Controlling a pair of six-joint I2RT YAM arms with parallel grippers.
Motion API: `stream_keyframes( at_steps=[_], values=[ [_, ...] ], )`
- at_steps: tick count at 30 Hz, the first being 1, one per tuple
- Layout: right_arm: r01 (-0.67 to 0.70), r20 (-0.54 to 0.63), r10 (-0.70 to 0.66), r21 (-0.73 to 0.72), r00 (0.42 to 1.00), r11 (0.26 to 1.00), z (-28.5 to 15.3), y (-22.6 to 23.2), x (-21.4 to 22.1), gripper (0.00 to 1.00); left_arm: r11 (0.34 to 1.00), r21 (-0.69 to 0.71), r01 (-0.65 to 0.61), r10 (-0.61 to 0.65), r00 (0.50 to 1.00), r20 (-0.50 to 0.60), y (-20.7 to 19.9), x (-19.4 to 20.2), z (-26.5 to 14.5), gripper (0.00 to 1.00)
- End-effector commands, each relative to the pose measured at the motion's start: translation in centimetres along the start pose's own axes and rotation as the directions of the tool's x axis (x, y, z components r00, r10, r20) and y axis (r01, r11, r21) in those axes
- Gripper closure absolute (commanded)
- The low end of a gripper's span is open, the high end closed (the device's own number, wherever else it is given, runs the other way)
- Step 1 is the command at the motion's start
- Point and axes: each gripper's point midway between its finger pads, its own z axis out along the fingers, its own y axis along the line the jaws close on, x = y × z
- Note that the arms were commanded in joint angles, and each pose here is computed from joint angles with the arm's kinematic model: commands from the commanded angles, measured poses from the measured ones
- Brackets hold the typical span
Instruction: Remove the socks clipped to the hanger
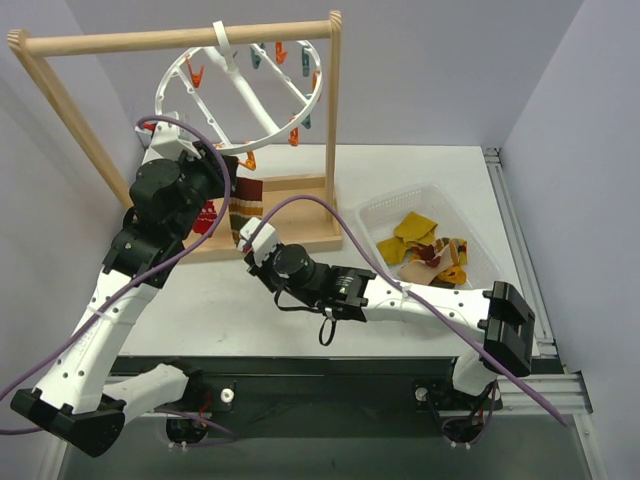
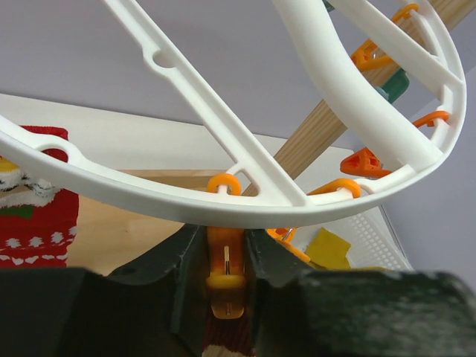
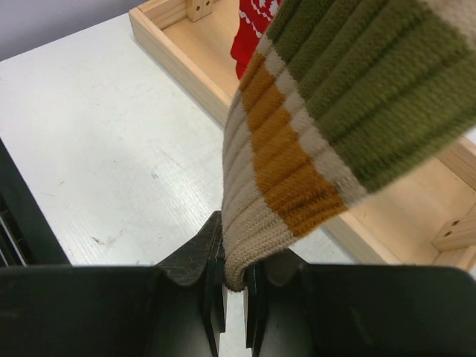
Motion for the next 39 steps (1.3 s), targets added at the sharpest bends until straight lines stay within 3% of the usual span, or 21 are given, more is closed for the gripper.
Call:
stream_keyframes(
  at_steps=[1,2,6,15,23,29,35,39],
  values=[
    [0.01,0.085,-0.016,0.072,0.996,0.997,-1.6,-1.4,-3.8,1.0,1.0,0.027,-0.007,0.004,0.993,0.117,-0.7,-2.8,-0.3,0.77],
    [0.01,0.078,-0.016,0.075,0.997,0.997,-1.6,-1.4,-3.5,1.0,1.0,0.024,-0.008,0.005,0.993,0.115,-0.6,-2.8,-0.3,0.86],
    [0.0,0.062,-0.005,0.091,0.998,0.996,-2.1,-1.8,-2.3,1.0,1.0,0.03,-0.005,0.001,0.993,0.115,-0.8,-2.8,-0.3,1.0],
    [-0.04,0.012,0.039,0.174,0.999,0.984,-3.0,-3.8,1.5,1.0,0.998,0.05,-0.026,0.02,0.994,0.105,-1.1,-2.7,-0.4,1.0],
    [-0.23,-0.019,0.242,0.246,0.97,0.941,-4.4,-7.8,5.5,1.0,0.997,0.074,-0.035,0.028,0.995,0.097,-1.5,-2.6,-0.8,1.0],
    [-0.28,-0.014,0.299,0.307,0.954,0.91,-6.0,-10.5,7.1,1.0,0.995,0.094,-0.037,0.028,0.996,0.09,-1.9,-2.6,-0.9,1.0],
    [-0.259,-0.049,0.279,0.245,0.959,0.934,-6.0,-8.8,7.2,1.0,0.993,0.115,-0.033,0.023,0.995,0.095,-2.3,-2.8,-0.9,1.0],
    [-0.15,-0.027,0.158,0.194,0.987,0.97,-5.6,-6.0,4.4,1.0,0.991,0.128,-0.027,0.016,0.996,0.089,-2.6,-2.7,-0.9,1.0]
  ],
)
